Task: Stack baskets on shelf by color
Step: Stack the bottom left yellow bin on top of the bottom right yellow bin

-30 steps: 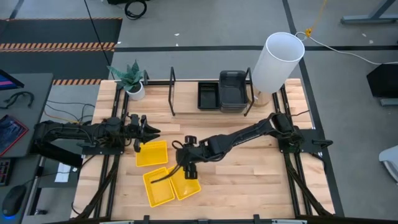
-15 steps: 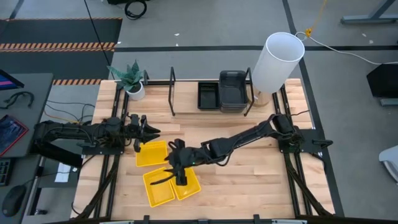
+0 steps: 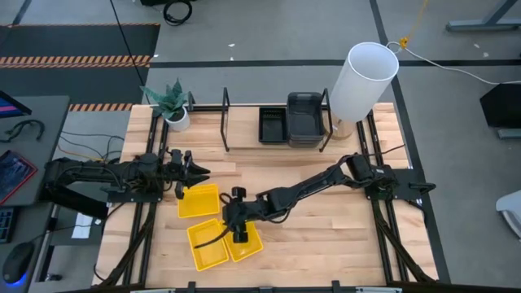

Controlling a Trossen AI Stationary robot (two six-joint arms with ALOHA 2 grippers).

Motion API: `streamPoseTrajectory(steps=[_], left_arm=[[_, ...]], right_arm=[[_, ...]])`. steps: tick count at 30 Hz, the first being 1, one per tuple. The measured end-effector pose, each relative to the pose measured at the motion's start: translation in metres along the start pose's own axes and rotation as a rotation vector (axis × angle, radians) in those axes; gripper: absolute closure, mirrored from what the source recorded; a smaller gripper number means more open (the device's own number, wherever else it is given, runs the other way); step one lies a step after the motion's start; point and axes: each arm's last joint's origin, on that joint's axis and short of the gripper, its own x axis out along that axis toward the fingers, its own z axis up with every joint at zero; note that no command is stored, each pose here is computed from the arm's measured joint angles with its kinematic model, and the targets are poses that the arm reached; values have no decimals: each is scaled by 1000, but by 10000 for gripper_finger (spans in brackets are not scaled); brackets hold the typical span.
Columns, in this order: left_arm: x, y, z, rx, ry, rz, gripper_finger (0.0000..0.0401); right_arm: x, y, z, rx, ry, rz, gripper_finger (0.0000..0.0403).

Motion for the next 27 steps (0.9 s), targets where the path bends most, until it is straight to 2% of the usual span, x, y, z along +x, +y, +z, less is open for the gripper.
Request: streamPoseTrajectory(steps=[2,5,9,12,17,18,22,27], left_arm=[[0,0,0,0,0,0,284],[0,0,0,0,0,0,284],[0,0,0,0,0,0,284],[0,0,0,0,0,0,284],[0,0,0,0,0,0,284],[0,0,0,0,0,0,284],[0,0,0,0,3,1,284],[0,0,0,0,0,0,284]], right_arm=[[0,-1,3,-5,-24,17,193],[-1,5,11,-13,-107,101,193],[10,23,11,42,-200,162,193],[24,42,9,27,-166,174,195],[25,60,44,-38,-105,178,199],[24,61,49,-50,-80,170,199],[32,50,35,-48,-24,131,199],[31,36,34,-39,20,112,199]])
